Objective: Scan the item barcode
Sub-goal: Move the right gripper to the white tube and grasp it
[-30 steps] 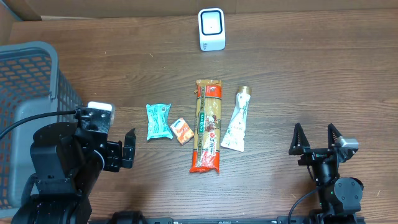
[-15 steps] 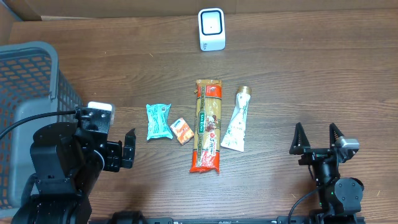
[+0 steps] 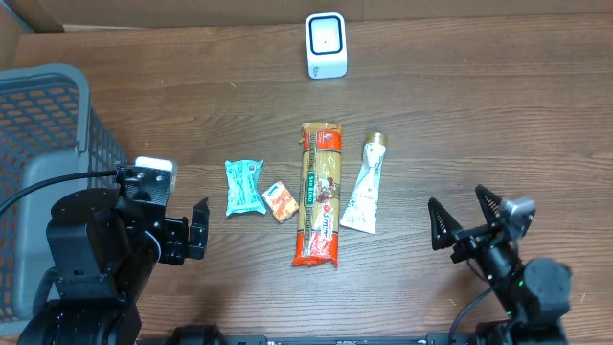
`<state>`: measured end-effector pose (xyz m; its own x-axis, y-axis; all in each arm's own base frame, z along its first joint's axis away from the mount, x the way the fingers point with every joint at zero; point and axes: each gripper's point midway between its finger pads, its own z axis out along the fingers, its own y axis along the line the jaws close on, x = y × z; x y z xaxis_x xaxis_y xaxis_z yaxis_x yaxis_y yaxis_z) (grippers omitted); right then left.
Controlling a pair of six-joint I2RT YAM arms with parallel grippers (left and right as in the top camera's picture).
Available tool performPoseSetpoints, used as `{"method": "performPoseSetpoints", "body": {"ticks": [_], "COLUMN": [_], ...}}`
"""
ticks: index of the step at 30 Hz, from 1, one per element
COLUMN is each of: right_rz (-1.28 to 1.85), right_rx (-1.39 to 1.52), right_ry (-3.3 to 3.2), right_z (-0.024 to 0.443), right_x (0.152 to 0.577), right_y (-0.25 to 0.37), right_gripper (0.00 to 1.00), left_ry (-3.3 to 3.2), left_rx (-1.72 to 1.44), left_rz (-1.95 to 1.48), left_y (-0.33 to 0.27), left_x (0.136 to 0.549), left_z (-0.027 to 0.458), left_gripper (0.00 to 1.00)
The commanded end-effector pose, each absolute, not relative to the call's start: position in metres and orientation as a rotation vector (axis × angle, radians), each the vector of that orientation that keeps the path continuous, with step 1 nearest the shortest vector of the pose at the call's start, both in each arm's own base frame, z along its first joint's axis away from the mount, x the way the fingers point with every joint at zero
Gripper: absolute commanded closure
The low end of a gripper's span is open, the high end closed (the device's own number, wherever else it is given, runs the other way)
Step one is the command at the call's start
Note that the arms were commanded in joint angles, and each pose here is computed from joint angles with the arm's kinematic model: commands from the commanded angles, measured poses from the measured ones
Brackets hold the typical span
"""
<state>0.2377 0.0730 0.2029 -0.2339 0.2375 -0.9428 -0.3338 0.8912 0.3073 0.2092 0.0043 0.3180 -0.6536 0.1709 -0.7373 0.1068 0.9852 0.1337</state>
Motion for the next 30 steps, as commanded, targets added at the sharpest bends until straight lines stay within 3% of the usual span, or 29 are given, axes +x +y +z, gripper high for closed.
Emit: {"method": "performPoseSetpoints", "body": {"ticks": [1, 11, 23, 27, 30], "right_rz": [0.609, 0.766, 0.916, 0.961, 0.788], "right_rx": [-0.129, -0.052, 0.08, 0.033, 0.091], "right_ry": [1.753, 2.32, 2.748, 2.777, 2.856], "right_z": [0.243, 0.255, 0.158, 0.134, 0.114], "right_x": [0.24, 0.279, 0.334, 0.344, 0.342], "right_y": [0.088, 0.11, 0.137, 0.152, 0.15], "right_gripper": [0.0, 0.0, 0.0, 0.15, 0.16], "left_ry": [2.289, 2.289, 2.289, 2.289, 2.289], "left_rx": [0.209, 0.209, 0.209, 0.209, 0.209], "left_rz": [0.123, 0.123, 0.123, 0.123, 0.123], "left_y": [0.007, 0.007, 0.007, 0.007, 0.007], "left_x": [0.21, 0.21, 0.21, 0.21, 0.21], "left_z": [0.318, 0.318, 0.318, 0.318, 0.318], "left_gripper": [0.0, 0.0, 0.0, 0.0, 0.0]}}
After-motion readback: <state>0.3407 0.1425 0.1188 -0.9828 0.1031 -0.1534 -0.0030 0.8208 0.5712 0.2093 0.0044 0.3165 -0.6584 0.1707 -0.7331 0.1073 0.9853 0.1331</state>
